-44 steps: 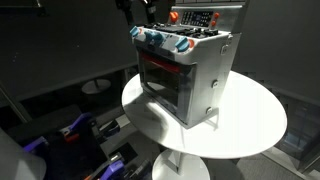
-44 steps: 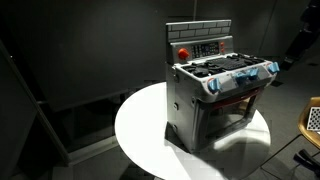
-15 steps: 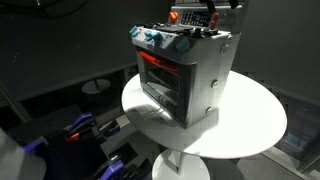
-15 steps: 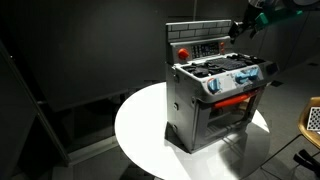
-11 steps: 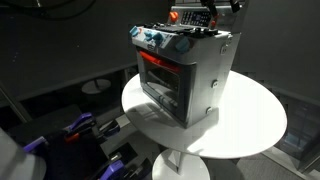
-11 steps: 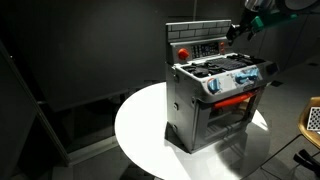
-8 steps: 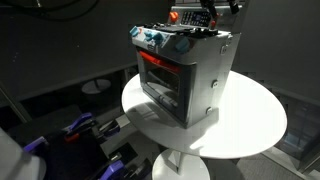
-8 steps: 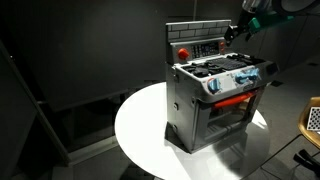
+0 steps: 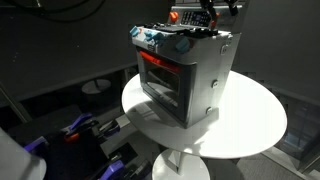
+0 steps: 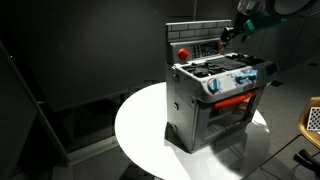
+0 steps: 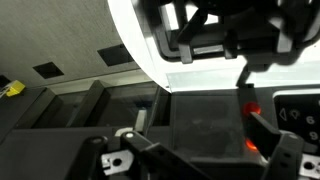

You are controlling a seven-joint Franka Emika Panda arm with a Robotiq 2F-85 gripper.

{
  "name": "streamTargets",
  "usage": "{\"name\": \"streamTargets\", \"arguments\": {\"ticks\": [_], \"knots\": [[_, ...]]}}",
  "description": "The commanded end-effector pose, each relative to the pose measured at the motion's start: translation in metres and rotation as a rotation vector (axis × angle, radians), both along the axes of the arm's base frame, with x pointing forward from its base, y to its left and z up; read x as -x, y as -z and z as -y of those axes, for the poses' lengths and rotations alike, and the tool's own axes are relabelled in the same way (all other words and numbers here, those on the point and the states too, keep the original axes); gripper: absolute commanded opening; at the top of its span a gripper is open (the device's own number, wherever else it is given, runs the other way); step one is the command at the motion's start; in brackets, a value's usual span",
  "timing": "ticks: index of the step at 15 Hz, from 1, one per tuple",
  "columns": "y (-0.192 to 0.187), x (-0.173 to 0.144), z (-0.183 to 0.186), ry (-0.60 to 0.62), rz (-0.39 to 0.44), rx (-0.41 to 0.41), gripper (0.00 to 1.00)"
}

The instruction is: Push the top orange button on the right side of the stove

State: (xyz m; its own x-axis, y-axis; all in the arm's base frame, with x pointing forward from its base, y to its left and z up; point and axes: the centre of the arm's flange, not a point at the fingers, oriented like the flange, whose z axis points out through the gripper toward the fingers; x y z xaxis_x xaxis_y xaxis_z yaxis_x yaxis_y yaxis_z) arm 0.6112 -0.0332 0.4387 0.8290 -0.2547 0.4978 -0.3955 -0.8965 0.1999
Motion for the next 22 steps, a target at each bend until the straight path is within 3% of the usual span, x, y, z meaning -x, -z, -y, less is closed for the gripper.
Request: {"name": "streamTargets", "arguments": {"ticks": [1, 5, 11, 22], "knots": [[-0.003, -0.017, -0.001, 0.016, 0.015, 0.013, 1.00], [-0.005, -0.016, 0.001, 0.018, 0.016, 0.016, 1.00], [-0.025, 0.021, 0.000, -0.005, -0.045, -0.019, 1.00], [-0.083, 0.107, -0.002, -0.100, -0.336, -0.143, 1.00]]}}
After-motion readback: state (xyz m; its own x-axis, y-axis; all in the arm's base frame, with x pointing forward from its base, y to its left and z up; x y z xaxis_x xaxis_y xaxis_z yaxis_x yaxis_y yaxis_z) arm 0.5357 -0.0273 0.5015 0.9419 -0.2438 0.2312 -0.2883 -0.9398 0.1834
